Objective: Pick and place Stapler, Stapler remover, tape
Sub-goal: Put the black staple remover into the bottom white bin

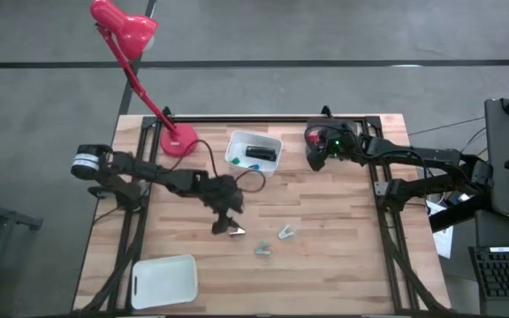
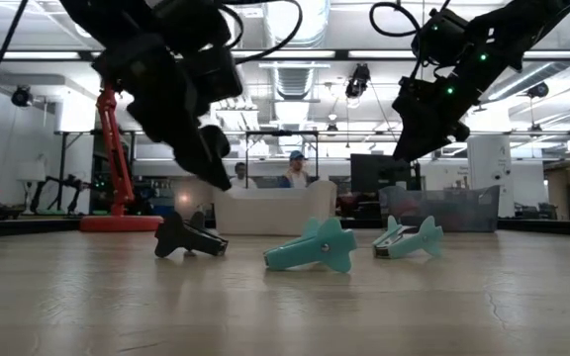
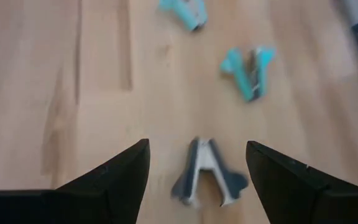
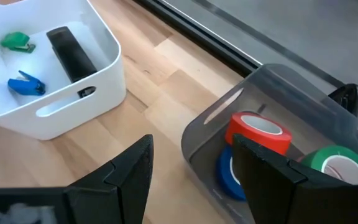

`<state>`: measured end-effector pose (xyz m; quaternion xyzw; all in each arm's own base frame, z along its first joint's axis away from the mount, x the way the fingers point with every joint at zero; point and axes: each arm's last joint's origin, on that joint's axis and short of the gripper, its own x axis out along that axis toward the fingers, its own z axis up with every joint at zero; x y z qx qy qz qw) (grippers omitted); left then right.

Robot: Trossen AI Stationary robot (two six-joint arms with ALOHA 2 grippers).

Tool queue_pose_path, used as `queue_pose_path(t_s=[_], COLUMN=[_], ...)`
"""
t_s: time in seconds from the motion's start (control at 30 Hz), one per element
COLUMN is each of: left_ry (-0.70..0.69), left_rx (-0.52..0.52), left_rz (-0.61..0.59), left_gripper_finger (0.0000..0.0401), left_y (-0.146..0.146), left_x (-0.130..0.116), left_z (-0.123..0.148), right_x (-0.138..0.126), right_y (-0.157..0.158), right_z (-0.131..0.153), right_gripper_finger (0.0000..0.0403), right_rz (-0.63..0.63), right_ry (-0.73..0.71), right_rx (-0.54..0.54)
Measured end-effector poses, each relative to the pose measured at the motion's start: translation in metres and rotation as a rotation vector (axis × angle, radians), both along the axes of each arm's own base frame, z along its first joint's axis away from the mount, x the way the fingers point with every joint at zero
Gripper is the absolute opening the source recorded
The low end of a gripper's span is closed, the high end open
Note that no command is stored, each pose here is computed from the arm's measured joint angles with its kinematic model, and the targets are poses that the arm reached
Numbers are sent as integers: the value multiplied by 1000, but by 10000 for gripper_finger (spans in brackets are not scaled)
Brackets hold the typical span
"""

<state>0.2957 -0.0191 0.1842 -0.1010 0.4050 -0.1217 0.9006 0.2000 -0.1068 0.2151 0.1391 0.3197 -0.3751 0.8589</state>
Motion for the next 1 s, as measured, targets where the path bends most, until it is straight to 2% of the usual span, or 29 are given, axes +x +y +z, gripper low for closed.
queue_pose_path(t_s=[0.1,0.4,0.7,1.0], left_ry=[27,55,-6,27], left_rx=[69,118,79,69], left_rz=[19,66,109,130], left_gripper_finger=[268,268,268,268], left_y=[-9,-15,-15,-14], left_x=[-3,-7,-6,-13], left_z=[-2,-10,-14,-32], right_x=[0,1,1,1], right_y=[0,0,-1,-1], right_z=[0,1,2,1], right_gripper_finger=[210,210,210,210], right_rz=[-6,-6,-6,-7], right_ry=[-5,-13,-25,-23], right_rx=[5,1,-7,-7])
